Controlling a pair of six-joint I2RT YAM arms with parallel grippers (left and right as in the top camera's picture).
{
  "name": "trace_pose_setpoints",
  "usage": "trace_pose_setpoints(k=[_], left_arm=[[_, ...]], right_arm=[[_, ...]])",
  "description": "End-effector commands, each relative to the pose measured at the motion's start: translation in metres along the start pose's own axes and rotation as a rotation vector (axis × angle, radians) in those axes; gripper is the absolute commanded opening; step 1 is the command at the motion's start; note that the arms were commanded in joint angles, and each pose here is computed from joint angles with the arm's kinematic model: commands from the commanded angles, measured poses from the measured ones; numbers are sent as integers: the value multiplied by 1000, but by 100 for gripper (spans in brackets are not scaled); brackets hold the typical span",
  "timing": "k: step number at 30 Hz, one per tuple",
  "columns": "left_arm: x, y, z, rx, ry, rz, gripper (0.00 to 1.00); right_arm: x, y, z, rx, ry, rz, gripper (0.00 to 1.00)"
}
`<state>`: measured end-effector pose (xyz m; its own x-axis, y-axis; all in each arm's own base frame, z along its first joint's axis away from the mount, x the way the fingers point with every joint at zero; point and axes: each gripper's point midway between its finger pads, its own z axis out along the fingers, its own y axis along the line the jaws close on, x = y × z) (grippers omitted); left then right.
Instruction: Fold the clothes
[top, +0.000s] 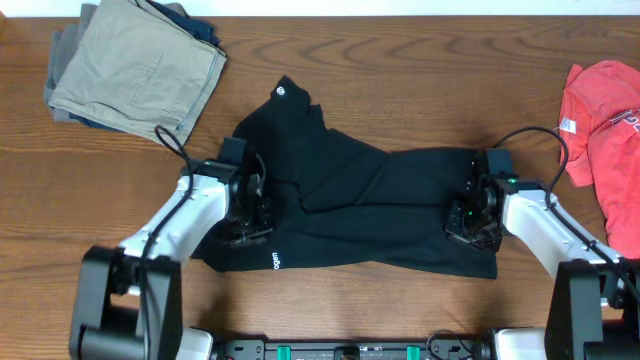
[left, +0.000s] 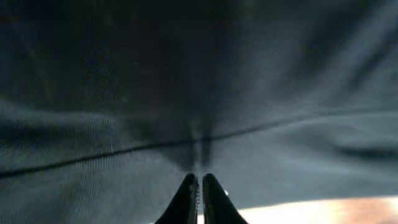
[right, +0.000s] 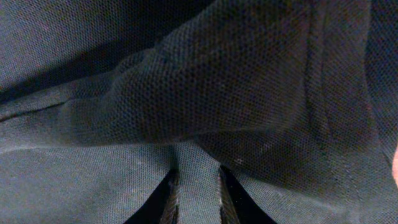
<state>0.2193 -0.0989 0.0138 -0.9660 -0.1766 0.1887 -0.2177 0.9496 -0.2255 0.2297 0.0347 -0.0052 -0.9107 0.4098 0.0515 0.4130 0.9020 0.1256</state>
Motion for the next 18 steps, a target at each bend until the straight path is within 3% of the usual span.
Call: trace_pose_setpoints(k=[1,8,18], left_arm=[[5,6,14,-20,49,-44,6],[23,22,29,-86,141,-151,6],[43,34,20,-149,180,-208,6]], right_arm=[[16,-4,13,3,52,34,20],[25,-9,17,17,76,78,1],[32,-17,15,38,110,134,1]])
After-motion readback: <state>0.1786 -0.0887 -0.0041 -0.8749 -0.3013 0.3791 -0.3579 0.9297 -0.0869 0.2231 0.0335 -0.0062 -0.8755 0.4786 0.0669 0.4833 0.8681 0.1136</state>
